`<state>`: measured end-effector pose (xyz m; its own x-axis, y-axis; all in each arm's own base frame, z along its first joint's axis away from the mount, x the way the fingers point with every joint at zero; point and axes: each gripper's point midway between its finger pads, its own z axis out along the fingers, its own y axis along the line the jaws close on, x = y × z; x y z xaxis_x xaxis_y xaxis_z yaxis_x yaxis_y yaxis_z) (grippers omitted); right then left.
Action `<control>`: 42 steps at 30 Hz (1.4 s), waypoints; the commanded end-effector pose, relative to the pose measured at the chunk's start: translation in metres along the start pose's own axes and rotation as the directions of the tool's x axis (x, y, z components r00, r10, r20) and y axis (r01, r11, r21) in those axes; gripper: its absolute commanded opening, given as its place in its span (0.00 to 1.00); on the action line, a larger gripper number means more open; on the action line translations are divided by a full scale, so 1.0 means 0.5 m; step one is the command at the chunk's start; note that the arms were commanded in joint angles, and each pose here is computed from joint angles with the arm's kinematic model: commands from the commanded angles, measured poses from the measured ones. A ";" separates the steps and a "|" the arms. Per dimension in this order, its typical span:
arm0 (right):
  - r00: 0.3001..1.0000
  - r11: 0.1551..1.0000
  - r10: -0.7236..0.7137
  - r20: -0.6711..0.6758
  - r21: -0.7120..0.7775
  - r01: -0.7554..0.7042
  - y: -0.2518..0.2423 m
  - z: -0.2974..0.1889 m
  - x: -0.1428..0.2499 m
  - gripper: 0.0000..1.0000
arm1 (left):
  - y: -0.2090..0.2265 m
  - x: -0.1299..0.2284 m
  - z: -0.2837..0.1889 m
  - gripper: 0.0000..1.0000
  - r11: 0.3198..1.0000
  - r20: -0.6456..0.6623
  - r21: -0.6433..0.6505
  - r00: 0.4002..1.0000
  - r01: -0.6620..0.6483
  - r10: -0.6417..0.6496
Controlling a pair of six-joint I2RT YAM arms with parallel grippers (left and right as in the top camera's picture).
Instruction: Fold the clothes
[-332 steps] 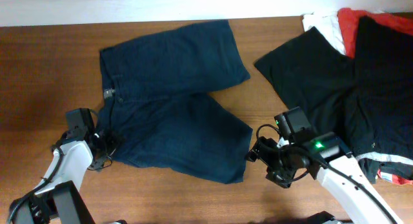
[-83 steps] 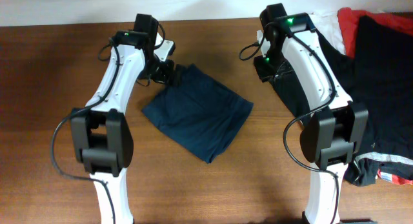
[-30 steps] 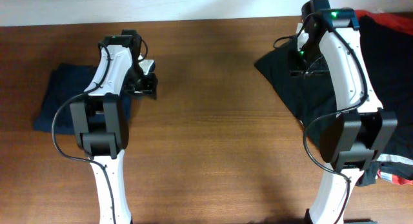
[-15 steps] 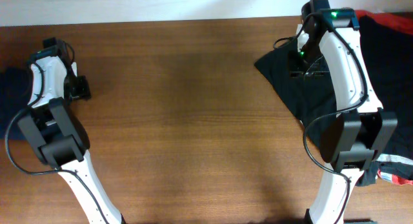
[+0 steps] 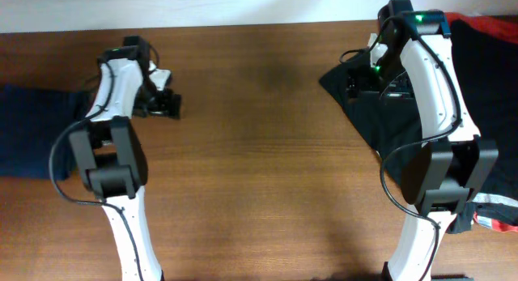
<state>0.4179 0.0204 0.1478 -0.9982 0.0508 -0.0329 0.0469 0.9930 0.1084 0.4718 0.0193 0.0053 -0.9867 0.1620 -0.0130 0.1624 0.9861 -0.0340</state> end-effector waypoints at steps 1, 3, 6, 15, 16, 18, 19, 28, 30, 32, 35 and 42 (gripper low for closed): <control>1.000 0.993 0.002 0.006 -0.117 -0.001 0.043 -0.031 0.012 0.99 | -0.104 0.017 -0.023 0.94 0.993 -0.062 0.048 0.992 -0.110 0.113; 0.998 0.992 0.009 -0.062 -0.122 -0.017 0.045 -0.033 0.045 0.99 | -0.141 0.049 -0.048 0.94 0.994 -0.139 0.058 0.986 -0.087 0.094; 0.990 0.993 0.019 -0.139 -0.116 -0.035 0.043 -0.039 0.084 0.99 | -0.180 0.151 -0.085 0.93 0.998 -0.356 0.063 0.934 0.029 -0.005; 0.989 0.999 0.036 -0.146 0.008 -0.035 -0.002 -0.085 0.223 0.99 | -0.234 0.267 -0.261 0.94 1.000 -0.249 0.013 0.968 0.018 -0.014; 0.993 1.000 0.016 -0.120 0.003 -0.016 -0.002 -0.087 0.240 0.98 | -0.242 0.275 -0.288 0.94 1.000 -0.167 0.017 0.986 0.003 0.000; 0.999 1.000 0.005 -0.042 -0.004 -0.005 -0.003 -0.092 0.263 0.98 | -0.250 0.281 -0.332 0.95 1.000 -0.002 0.022 1.000 -0.017 0.017; 1.000 1.000 -0.003 0.020 -0.007 0.003 -0.003 -0.096 0.275 0.99 | -0.251 0.286 -0.362 0.95 0.999 0.119 0.025 0.993 -0.021 0.018; 0.824 0.993 -0.102 0.557 0.002 0.122 0.001 -0.156 0.383 0.99 | -0.171 0.462 -0.526 0.99 0.986 0.713 -0.081 0.700 0.146 -0.045; 0.804 0.992 -0.104 0.585 0.004 0.125 0.002 -0.170 0.397 0.99 | -0.163 0.488 -0.541 0.99 0.983 0.754 -0.085 0.655 0.165 -0.045; 0.798 0.992 -0.105 0.593 0.005 0.127 0.002 -0.174 0.400 0.99 | -0.163 0.503 -0.557 0.99 0.983 0.780 -0.076 0.624 0.167 -0.045; 0.814 0.992 -0.103 0.572 0.003 0.124 0.001 -0.164 0.394 0.99 | -0.163 0.507 -0.559 0.99 0.983 0.782 -0.076 0.621 0.167 -0.045; 0.860 0.991 -0.099 0.501 0.124 0.042 -0.051 -0.132 0.373 0.99 | -0.163 0.507 -0.559 0.99 0.983 0.782 -0.076 0.621 0.167 -0.045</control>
<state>0.2277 0.0184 0.2059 -0.8444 0.0081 -0.5356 -0.0480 0.9947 0.0908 0.2073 -0.0127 0.2857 -0.6143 0.0371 -0.7882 0.0119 0.9992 0.0377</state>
